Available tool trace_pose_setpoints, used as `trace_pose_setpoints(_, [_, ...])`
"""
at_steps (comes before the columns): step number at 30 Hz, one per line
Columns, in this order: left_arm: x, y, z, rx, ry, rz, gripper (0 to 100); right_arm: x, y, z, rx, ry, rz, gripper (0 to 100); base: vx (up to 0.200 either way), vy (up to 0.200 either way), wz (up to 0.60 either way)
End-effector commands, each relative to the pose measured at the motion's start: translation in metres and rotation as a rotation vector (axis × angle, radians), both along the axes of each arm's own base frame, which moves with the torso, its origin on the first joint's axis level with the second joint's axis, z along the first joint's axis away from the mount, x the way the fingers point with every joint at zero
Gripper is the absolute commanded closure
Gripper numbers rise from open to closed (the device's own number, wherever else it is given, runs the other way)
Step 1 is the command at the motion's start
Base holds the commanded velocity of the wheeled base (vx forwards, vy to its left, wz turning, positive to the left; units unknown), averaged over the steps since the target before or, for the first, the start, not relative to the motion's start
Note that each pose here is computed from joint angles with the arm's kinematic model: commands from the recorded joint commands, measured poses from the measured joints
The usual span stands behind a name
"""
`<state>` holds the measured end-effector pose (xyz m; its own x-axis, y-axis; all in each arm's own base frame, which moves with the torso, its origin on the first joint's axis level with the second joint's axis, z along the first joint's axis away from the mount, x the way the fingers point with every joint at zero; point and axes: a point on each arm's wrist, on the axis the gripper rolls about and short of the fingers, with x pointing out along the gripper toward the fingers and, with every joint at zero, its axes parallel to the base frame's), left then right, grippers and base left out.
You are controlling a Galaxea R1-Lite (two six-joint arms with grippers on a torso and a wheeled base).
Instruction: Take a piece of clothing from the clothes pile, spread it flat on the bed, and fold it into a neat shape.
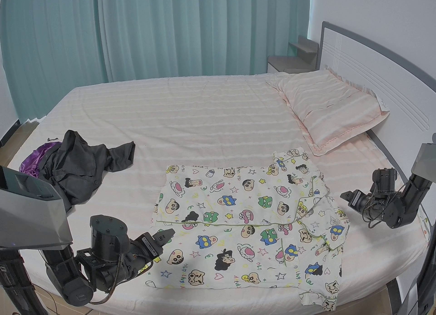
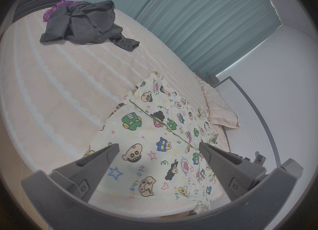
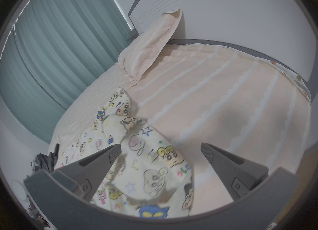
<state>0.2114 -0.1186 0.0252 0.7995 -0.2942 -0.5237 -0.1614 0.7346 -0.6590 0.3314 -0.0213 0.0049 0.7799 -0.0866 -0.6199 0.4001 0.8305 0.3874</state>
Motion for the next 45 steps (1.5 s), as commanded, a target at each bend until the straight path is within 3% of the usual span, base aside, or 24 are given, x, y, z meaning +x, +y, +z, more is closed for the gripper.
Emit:
trace_pose_setpoints(1, [-0.001, -0.001, -0.002, 0.002, 0.006, -0.004, 0, 0.009, -0.002, -0.023, -0.037, 0.050, 0.003, 0, 0.000, 0.000, 0.00])
trace_pose_setpoints(3, [-0.002, -0.003, -0.003, 0.007, 0.011, -0.014, 0, 0.017, -0.003, -0.031, -0.099, 0.061, 0.025, 0, 0.000, 0.000, 0.00])
trace_pose_setpoints(9, [-0.001, -0.003, -0.006, 0.013, 0.021, -0.014, 0, 0.030, 0.000, -0.046, -0.131, 0.091, 0.057, 0, 0.000, 0.000, 0.00])
trace_pose_setpoints(31, [-0.001, -0.004, -0.009, 0.021, 0.033, -0.015, 0, 0.036, 0.011, -0.057, -0.130, 0.106, 0.103, 0, 0.000, 0.000, 0.00])
trace_pose_setpoints(32, [-0.001, -0.004, -0.009, 0.021, 0.033, -0.015, 0, 0.036, 0.011, -0.056, -0.123, 0.103, 0.101, 100, 0.000, 0.000, 0.00])
trace_pose_setpoints(37, [-0.001, -0.004, -0.009, 0.021, 0.033, -0.015, 0, 0.036, 0.009, -0.056, -0.060, 0.096, 0.083, 100, 0.000, 0.000, 0.00])
trace_pose_setpoints(45, [-0.001, -0.004, -0.009, 0.021, 0.033, -0.015, 0, 0.034, 0.003, -0.054, -0.020, 0.096, 0.043, 100, 0.000, 0.000, 0.00])
